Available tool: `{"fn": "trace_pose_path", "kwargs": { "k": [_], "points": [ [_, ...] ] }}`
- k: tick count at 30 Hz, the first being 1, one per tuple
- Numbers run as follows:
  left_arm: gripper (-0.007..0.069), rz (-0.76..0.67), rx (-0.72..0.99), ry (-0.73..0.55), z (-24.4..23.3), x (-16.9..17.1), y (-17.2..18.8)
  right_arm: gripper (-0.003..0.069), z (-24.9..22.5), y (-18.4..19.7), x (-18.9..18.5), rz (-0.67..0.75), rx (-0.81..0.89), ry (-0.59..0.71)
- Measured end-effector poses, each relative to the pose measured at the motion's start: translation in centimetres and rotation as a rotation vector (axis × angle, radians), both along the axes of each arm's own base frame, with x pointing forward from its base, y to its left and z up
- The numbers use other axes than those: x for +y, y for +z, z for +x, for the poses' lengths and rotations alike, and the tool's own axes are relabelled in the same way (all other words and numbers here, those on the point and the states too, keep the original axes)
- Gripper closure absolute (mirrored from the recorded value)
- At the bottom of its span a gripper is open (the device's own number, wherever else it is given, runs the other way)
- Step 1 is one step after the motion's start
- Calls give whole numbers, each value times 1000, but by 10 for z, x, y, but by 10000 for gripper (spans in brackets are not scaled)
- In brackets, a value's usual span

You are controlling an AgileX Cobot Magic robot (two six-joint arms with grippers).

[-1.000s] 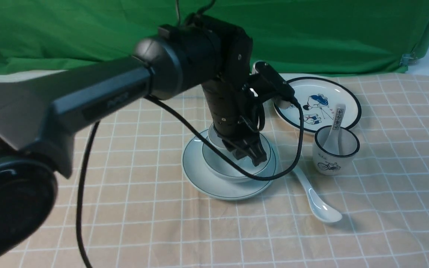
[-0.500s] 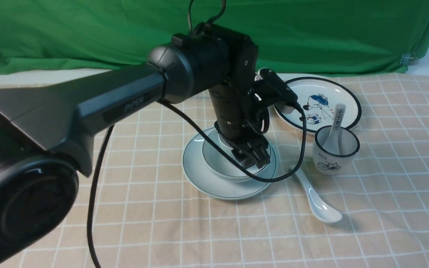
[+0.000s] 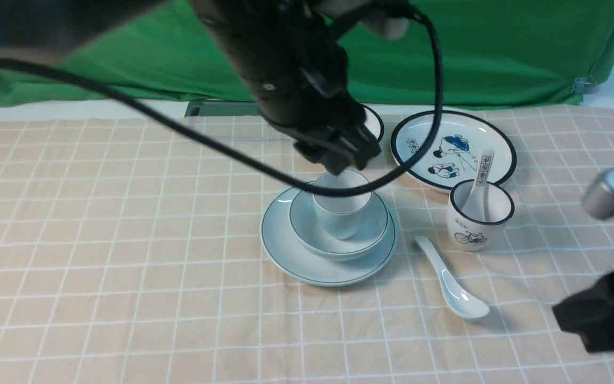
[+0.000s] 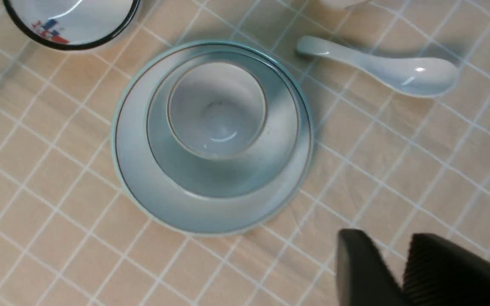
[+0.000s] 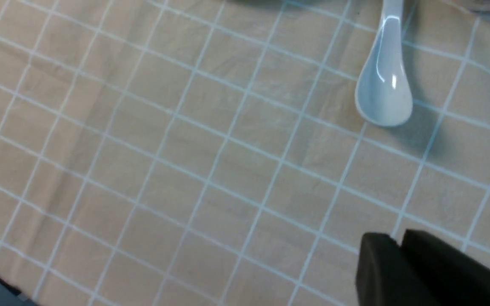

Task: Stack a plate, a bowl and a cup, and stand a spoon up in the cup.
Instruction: Use the right arm to grab a blue soup spoon

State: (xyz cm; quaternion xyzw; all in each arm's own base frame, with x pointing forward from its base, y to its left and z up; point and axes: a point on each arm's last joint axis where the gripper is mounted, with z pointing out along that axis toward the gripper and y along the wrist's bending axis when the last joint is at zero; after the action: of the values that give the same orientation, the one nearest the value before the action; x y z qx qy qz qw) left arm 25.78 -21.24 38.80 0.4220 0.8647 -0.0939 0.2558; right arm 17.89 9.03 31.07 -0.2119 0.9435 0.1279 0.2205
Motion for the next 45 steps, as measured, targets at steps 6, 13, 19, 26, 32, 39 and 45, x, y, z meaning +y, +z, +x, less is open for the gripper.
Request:
{"fn": "trace_pose_path", "kwargs": {
  "k": [6,13,19,26,32,39,45],
  "points": [
    [619,-168,-180,32,-73,59,6,515,50,-17,43,-68,94,88],
    [621,-398,-362,74,-130,102,-32,358,100,-54,70,-155,176,89],
    [621,-467,-425,86,-151,119,-46,332,131,-99,80,-234,189,70],
    [621,-508,-400,97,-153,119,-45,332,147,-124,83,-243,177,44],
    [621,-515,-381,99,-154,118,-46,331,160,-134,72,-230,162,-10],
    [621,-503,-364,97,-155,118,-48,326,166,-138,71,-215,131,-23],
    [621,-507,-350,99,-156,118,-48,323,171,-146,71,-218,123,-24]
  ]
}}
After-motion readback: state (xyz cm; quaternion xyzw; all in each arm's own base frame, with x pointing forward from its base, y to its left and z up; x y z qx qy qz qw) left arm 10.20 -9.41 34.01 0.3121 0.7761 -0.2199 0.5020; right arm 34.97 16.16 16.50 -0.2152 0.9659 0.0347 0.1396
